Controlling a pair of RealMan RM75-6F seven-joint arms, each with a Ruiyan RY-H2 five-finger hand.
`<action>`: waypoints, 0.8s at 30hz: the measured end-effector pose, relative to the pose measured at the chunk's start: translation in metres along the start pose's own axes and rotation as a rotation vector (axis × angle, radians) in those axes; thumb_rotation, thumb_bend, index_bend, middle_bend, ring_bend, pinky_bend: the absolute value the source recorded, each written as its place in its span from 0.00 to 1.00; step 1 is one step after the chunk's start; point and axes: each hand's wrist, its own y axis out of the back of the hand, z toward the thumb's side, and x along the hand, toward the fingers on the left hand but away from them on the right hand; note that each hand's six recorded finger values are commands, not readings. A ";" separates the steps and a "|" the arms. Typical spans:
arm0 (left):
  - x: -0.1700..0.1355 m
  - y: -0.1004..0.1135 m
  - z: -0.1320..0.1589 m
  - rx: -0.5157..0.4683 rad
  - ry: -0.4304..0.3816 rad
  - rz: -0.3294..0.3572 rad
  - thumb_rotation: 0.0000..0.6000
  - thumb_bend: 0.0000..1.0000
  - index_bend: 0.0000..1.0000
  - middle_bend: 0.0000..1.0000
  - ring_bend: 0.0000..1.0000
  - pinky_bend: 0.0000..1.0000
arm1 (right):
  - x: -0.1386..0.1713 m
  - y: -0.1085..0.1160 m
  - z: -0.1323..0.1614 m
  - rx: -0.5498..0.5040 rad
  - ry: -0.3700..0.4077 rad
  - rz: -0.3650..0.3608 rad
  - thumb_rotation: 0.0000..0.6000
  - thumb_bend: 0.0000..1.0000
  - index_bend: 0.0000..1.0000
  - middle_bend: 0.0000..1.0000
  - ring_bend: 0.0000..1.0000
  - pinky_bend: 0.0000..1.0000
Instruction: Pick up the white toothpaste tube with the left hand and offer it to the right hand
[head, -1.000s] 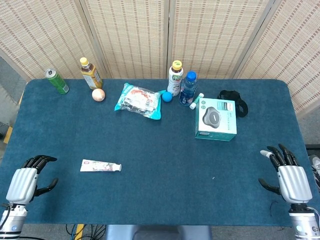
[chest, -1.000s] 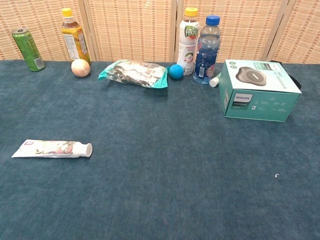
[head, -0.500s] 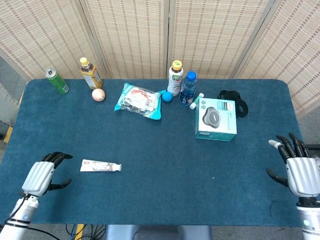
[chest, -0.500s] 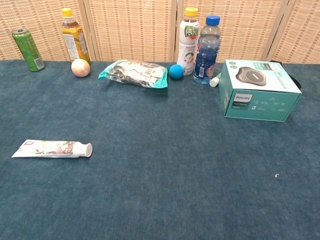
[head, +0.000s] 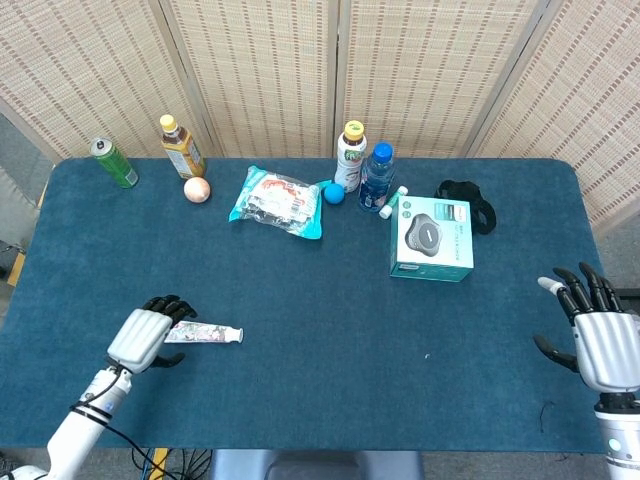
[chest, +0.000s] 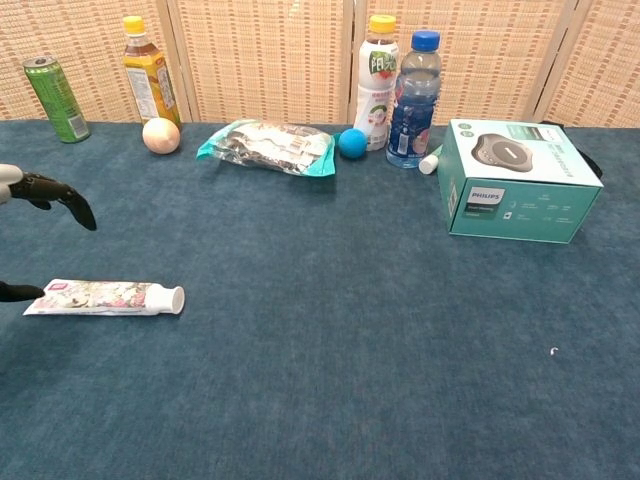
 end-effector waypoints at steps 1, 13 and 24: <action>0.003 -0.003 0.002 0.002 -0.001 -0.005 1.00 0.16 0.29 0.24 0.14 0.15 | 0.000 0.000 0.000 0.000 0.000 0.001 1.00 0.07 0.27 0.19 0.02 0.15; 0.027 -0.031 0.014 0.084 0.018 -0.031 1.00 0.16 0.32 0.23 0.13 0.15 | 0.002 0.000 -0.003 -0.001 -0.004 0.004 1.00 0.07 0.27 0.19 0.02 0.15; 0.036 -0.044 0.019 0.109 0.046 -0.055 1.00 0.22 0.32 0.22 0.12 0.15 | 0.005 -0.001 -0.010 -0.003 -0.020 0.010 1.00 0.07 0.27 0.19 0.02 0.15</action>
